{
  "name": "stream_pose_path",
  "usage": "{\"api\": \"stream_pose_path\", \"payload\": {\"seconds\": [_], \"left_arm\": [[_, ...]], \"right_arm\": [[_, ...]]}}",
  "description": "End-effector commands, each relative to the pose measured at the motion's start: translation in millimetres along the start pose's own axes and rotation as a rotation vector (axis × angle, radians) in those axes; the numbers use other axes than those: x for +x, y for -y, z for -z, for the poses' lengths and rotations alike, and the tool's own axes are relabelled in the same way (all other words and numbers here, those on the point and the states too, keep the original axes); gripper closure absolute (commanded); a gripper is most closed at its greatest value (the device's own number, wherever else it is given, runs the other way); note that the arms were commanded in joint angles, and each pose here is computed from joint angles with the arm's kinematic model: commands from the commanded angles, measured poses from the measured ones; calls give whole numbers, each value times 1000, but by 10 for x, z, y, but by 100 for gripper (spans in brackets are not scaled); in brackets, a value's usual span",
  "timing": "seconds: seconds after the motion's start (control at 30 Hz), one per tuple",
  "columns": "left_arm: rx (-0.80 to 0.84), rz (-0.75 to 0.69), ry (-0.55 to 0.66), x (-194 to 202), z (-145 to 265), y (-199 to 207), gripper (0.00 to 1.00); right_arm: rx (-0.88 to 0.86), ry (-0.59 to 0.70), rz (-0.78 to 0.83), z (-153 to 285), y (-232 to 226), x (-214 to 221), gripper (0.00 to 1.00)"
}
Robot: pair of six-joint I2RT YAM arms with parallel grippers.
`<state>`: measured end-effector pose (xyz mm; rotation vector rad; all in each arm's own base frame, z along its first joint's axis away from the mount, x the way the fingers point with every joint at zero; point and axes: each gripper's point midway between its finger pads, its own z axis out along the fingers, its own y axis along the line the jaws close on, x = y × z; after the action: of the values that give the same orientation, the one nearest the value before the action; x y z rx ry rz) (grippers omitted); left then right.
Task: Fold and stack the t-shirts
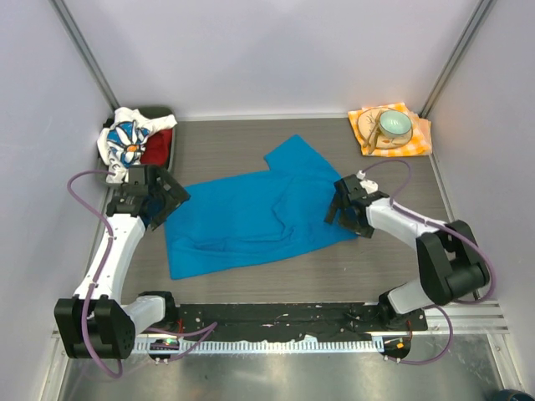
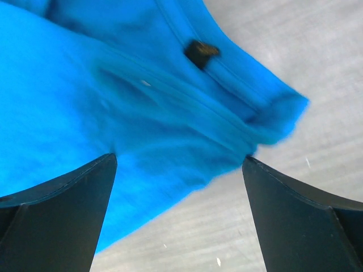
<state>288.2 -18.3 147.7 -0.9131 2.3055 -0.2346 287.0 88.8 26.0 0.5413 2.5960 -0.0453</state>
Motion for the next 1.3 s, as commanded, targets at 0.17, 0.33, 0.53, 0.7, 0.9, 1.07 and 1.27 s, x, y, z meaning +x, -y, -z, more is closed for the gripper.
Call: {"api": "stream_pose_path", "payload": {"seconds": [0.17,0.33,0.53,0.7,0.9,1.07,1.27], "left_arm": [[13,9,-4,65,-12,-41,0],[21,12,-8,105,-1,-55,0],[14,12,-5,92,17,-66,0],[-5,9,15,47,49,-95,0],[-14,6,24,1,75,-85,0],[-22,0,30,-26,72,-91,0],[-26,-4,27,-23,65,-94,0]], "right_arm": [[72,2,-103,604,451,428,0],[-60,125,-35,1037,230,261,0],[-373,145,109,1262,-585,97,1],[-468,86,192,1097,-1127,131,17],[-482,18,247,792,-1559,328,35],[-486,-7,289,714,-1797,444,35],[-488,-28,312,686,-1939,547,36]]}}
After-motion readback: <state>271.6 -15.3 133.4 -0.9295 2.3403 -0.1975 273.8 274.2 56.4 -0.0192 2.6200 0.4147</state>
